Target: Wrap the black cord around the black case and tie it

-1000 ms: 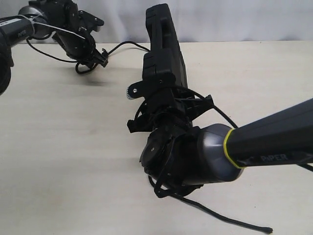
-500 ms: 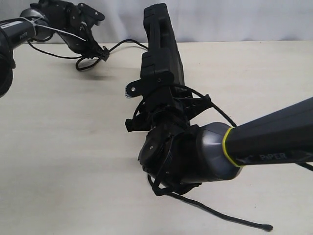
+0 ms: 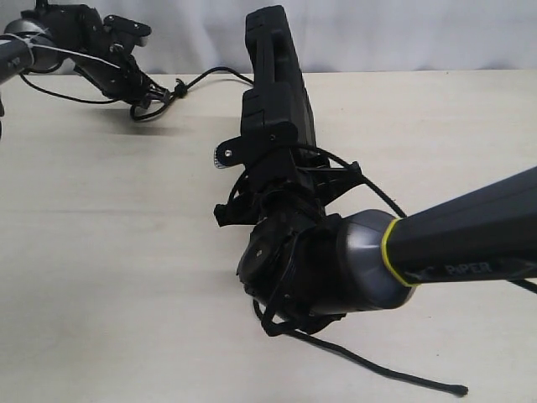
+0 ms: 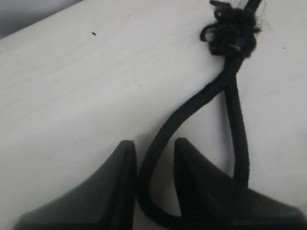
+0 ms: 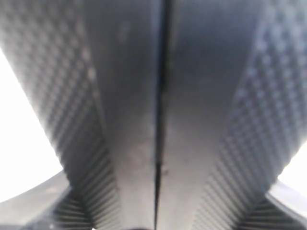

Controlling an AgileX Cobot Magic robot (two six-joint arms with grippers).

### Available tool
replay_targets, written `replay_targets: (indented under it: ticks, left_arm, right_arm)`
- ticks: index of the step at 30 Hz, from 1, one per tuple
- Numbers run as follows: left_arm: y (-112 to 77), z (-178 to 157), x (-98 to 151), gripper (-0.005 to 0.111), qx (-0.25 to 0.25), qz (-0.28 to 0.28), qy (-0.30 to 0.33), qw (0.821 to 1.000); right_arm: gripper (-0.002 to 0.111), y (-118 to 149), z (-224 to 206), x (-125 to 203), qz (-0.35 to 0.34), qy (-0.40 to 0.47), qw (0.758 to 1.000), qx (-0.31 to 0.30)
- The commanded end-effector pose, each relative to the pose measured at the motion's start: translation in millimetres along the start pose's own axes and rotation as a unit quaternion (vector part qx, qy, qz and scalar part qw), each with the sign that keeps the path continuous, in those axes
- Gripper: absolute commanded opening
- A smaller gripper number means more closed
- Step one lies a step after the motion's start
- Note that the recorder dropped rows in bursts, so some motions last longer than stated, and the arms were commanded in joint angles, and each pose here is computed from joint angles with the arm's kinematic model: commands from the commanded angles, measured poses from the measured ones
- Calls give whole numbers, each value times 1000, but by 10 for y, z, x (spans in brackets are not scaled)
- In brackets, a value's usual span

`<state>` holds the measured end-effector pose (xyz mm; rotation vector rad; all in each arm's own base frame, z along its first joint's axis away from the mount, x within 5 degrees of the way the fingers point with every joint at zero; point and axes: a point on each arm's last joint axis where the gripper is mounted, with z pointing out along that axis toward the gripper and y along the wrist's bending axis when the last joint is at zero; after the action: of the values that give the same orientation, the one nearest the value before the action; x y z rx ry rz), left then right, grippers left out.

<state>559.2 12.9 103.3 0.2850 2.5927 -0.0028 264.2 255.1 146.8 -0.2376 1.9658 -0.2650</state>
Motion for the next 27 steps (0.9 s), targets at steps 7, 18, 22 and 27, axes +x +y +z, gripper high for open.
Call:
replay_targets:
  ticks: [7,18,22,27]
  left_arm:
    - [-399,-699,264,0,151,-94,189,966]
    - [-900,-1496,1641,0,162,-483,40,860]
    - [-843,-1479,1643,0,135,-306,-1,942]
    - [-815,-1473,1635,0,121,-304,-10,945]
  right_arm:
    - [4,-106,-196,-205,19,-1,998,-55]
    - [4,-191,-381,-342,86,25,990,-109]
    - [4,-50,-295,-308,78,34,989,-119]
    - [4,-14,-257,-247,68,39,990,-118]
